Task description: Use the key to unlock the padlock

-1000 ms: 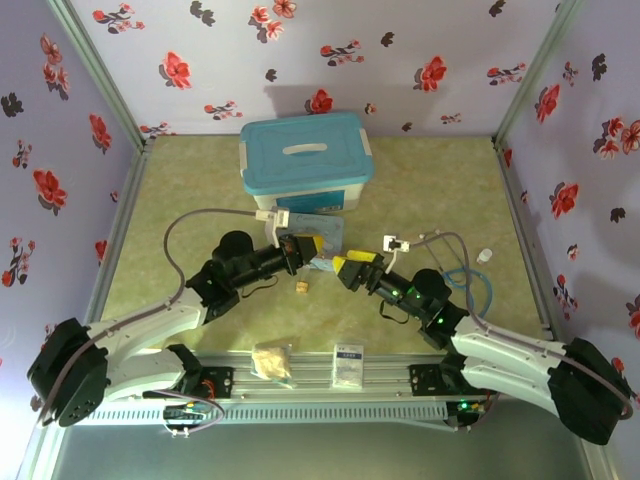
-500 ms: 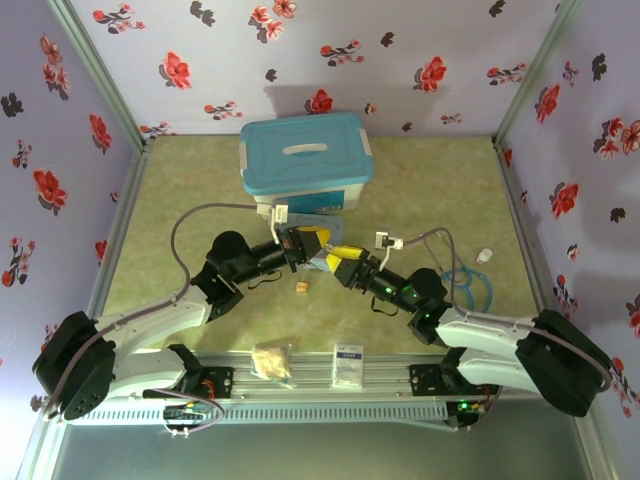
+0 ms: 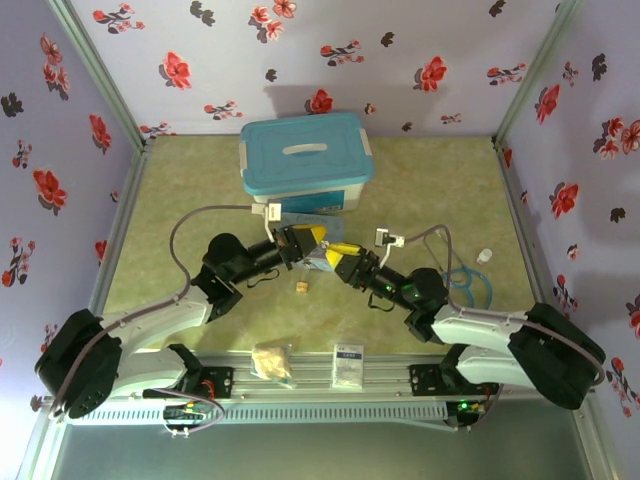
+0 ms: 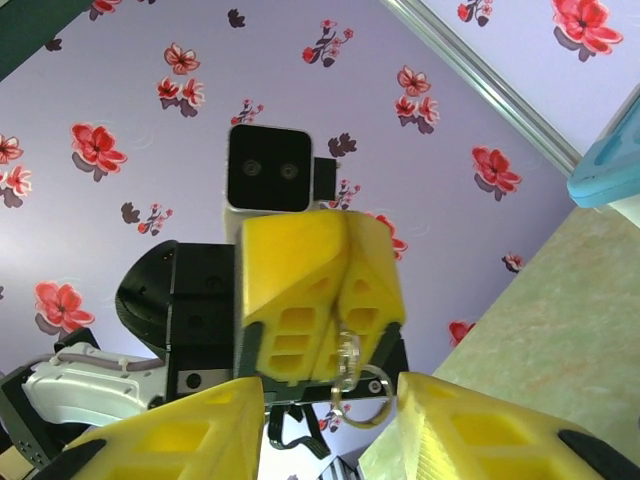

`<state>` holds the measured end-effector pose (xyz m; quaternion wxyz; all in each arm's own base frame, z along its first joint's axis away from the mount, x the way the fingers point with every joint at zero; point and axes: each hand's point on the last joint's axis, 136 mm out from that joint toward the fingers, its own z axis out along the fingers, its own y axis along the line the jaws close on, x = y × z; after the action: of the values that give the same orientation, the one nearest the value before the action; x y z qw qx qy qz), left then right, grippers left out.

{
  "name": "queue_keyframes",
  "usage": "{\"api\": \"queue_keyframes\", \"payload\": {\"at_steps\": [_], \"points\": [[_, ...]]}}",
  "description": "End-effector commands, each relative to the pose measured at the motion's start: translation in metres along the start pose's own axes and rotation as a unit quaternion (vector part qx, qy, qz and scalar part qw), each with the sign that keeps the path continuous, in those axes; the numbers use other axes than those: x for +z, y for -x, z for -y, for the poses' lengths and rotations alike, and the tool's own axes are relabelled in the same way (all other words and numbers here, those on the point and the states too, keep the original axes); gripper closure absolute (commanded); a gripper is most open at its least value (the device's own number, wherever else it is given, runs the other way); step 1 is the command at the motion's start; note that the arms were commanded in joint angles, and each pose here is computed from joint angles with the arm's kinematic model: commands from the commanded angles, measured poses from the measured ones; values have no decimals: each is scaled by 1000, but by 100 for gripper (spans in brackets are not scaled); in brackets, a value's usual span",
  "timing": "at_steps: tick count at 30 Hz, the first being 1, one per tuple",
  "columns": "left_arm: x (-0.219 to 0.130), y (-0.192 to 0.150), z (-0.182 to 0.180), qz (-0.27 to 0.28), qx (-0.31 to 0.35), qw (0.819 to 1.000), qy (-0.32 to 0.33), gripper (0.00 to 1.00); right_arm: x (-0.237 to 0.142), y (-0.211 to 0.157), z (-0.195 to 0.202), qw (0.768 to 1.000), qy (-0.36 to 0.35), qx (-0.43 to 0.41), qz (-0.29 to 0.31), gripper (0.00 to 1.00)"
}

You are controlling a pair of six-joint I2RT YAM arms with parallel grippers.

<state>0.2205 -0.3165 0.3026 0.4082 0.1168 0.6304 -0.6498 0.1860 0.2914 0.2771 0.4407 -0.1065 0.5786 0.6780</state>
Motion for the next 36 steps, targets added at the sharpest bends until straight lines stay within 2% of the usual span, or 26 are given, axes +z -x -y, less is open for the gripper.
{"api": "queue_keyframes", "payload": {"at_steps": [1, 14, 16, 18, 20, 36], "points": [[-1, 6, 10, 14, -7, 999, -33, 100, 8, 11, -21, 999, 40, -8, 12, 66], [-4, 4, 10, 14, -9, 999, -36, 100, 14, 11, -15, 999, 24, -18, 25, 72], [-4, 4, 10, 14, -9, 999, -37, 100, 11, 14, -8, 999, 8, -15, 36, 67], [-4, 5, 11, 15, -11, 999, -37, 100, 6, 15, 4, 999, -16, -10, 50, 52], [-4, 5, 11, 15, -11, 999, -38, 100, 6, 15, 6, 999, -18, -10, 48, 51], [-2, 1, 6, 14, -24, 999, -39, 100, 11, 17, -6, 999, 5, -22, 41, 72]]}}
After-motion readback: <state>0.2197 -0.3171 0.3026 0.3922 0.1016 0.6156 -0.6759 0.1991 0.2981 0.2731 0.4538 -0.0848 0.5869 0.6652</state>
